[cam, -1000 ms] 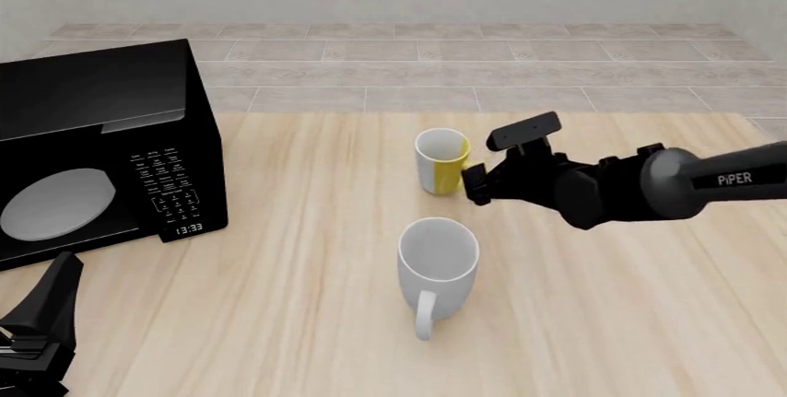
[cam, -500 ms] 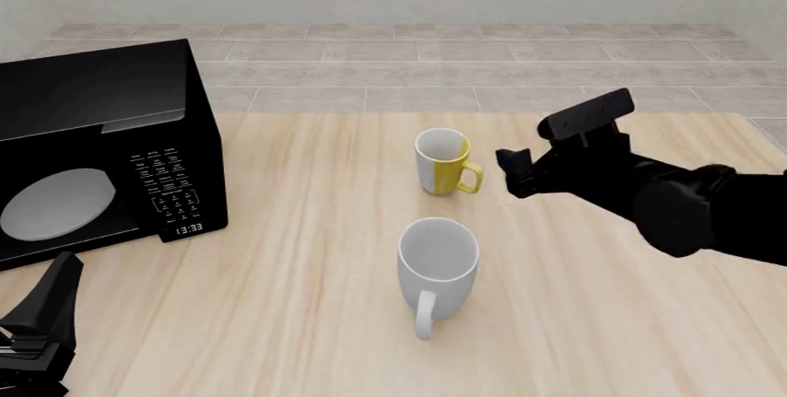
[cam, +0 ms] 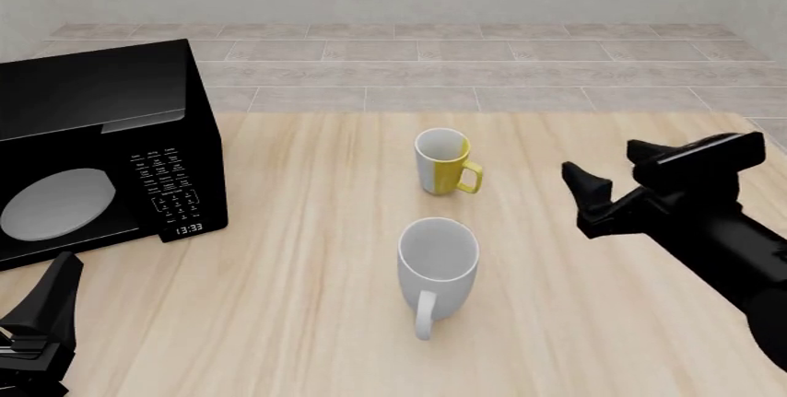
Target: Put the yellow and white mug to the front of the white mug.
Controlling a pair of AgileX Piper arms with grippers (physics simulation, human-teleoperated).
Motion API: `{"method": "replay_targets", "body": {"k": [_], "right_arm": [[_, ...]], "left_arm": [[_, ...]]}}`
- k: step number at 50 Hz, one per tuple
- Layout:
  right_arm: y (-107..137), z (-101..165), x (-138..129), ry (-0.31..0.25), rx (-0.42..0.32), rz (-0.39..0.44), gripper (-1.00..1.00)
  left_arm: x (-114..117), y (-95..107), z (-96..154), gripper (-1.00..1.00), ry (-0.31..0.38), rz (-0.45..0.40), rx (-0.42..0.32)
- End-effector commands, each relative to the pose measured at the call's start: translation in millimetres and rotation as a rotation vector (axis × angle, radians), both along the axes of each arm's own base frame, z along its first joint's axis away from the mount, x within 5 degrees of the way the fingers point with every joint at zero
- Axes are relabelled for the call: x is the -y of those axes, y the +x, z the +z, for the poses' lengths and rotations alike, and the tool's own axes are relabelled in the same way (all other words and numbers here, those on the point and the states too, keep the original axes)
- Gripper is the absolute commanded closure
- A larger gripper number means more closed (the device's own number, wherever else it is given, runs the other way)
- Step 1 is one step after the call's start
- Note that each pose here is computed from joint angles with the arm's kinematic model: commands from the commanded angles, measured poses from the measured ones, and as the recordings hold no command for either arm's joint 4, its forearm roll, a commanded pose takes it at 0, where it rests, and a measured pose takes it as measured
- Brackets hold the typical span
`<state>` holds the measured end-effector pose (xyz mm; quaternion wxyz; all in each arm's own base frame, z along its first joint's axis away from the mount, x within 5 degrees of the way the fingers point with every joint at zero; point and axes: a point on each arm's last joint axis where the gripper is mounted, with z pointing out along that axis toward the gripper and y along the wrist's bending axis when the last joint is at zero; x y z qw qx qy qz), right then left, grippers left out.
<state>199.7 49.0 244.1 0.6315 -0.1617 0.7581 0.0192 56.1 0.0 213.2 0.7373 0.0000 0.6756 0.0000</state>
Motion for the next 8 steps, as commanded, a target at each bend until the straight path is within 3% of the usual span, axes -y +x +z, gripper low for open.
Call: {"method": "replay_targets", "body": {"k": [1,8], "right_arm": [[-27.9,5.4,11.8,-0.004,0.09,-0.023,-1.0],[-41.9,3.1,15.4,0.003,0.114,-0.027,-1.0]], "left_arm": [[0.0,0.0,0.0,-1.0,0.0,0.0,0.0],[0.0,0.0,0.0,-1.0,0.0,0.0,0.0]]}}
